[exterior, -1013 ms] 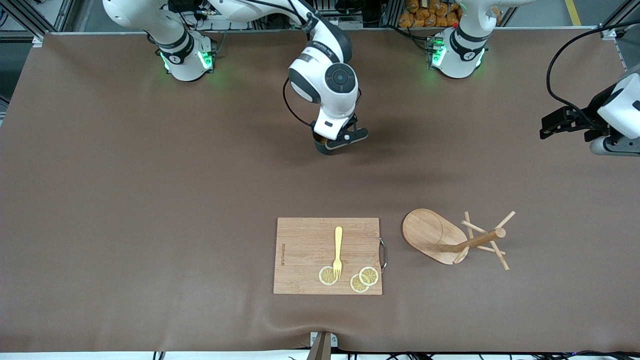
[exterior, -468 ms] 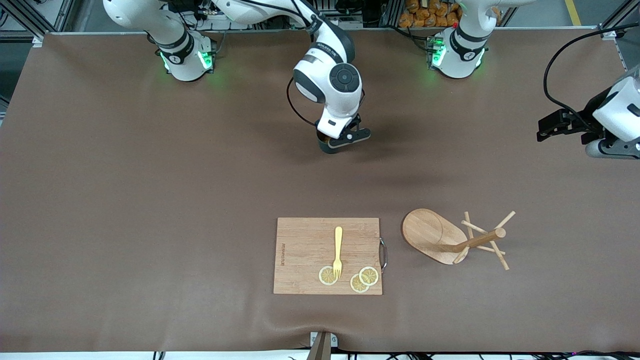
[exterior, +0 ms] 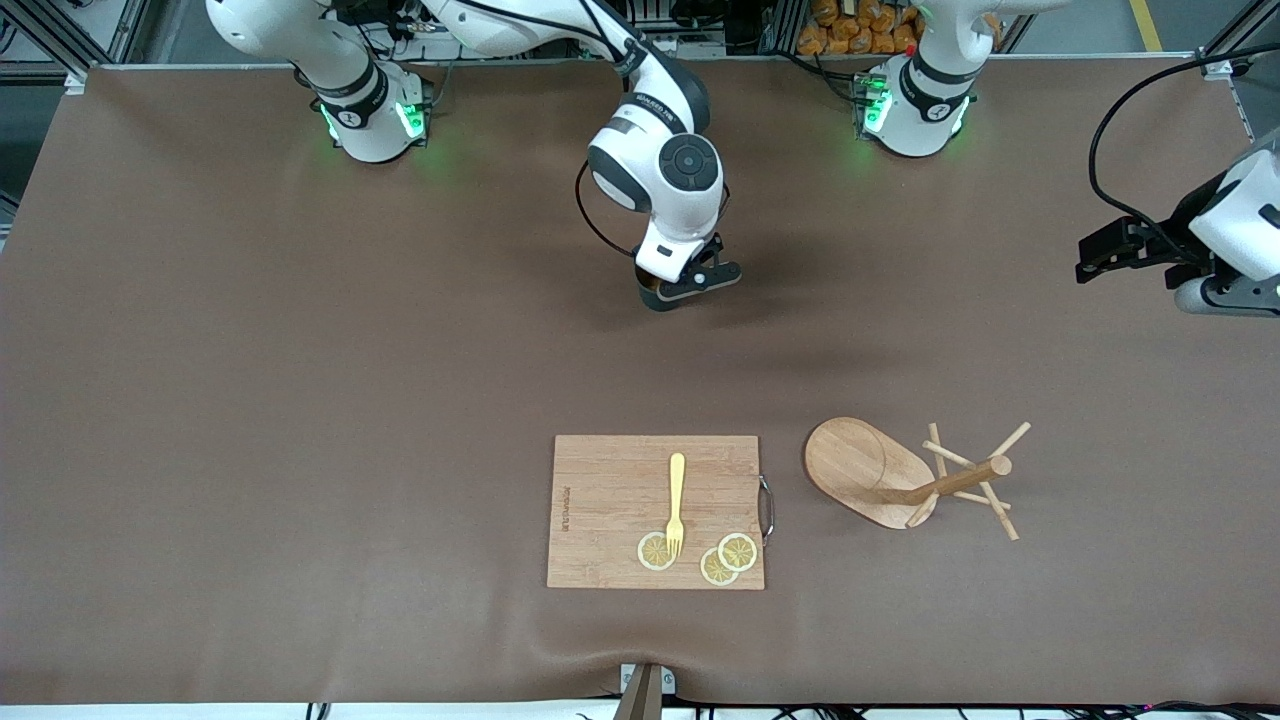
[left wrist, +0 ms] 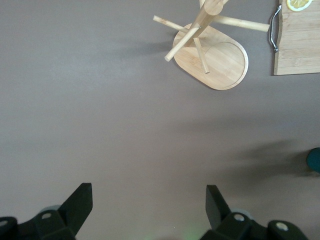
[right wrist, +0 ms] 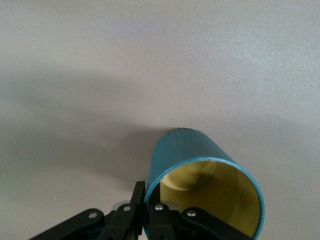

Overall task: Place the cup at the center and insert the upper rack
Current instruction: 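Lift the mug with the right gripper and carry it toward the table center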

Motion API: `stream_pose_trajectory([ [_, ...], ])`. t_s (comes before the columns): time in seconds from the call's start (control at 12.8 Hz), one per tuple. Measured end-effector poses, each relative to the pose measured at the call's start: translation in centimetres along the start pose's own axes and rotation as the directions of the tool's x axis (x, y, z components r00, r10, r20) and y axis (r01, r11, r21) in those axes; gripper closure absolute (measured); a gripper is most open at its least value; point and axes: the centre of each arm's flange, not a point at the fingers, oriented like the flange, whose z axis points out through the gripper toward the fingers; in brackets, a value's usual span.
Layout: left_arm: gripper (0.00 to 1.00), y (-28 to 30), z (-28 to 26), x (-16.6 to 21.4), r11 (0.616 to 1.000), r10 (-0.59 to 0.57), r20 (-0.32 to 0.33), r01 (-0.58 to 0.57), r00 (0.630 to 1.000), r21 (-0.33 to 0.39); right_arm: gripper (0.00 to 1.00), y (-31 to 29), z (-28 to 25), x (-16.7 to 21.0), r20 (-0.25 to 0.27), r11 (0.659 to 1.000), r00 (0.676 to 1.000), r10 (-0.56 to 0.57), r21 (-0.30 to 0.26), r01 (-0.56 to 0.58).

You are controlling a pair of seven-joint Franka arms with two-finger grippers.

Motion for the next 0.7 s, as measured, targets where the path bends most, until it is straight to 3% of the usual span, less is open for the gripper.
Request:
stream_pose_trajectory([
  [0.55,0.00,1.6,-1.4,-1.0,1.000,0.026,-0.013,-0.026,1.000,0.002,0.08,-0.7,-1.7,0.7,-0.032,1.000,0.999,0.004,0.026,-0.003],
  [0.62,0.00,1.6,-1.7,-1.2,1.000,0.023,-0.018,-0.023,1.000,0.003,0.00,-0.9,-2.5,1.0,-0.043,0.999,0.999,0.004,0.034,-0.003],
  [0.7,0.00,1.6,-1.8,-1.3,1.000,0.016,-0.020,-0.016,1.000,0.003,0.00,-1.0,-3.4,1.2,-0.047,0.999,0.999,0.005,0.036,-0.003],
])
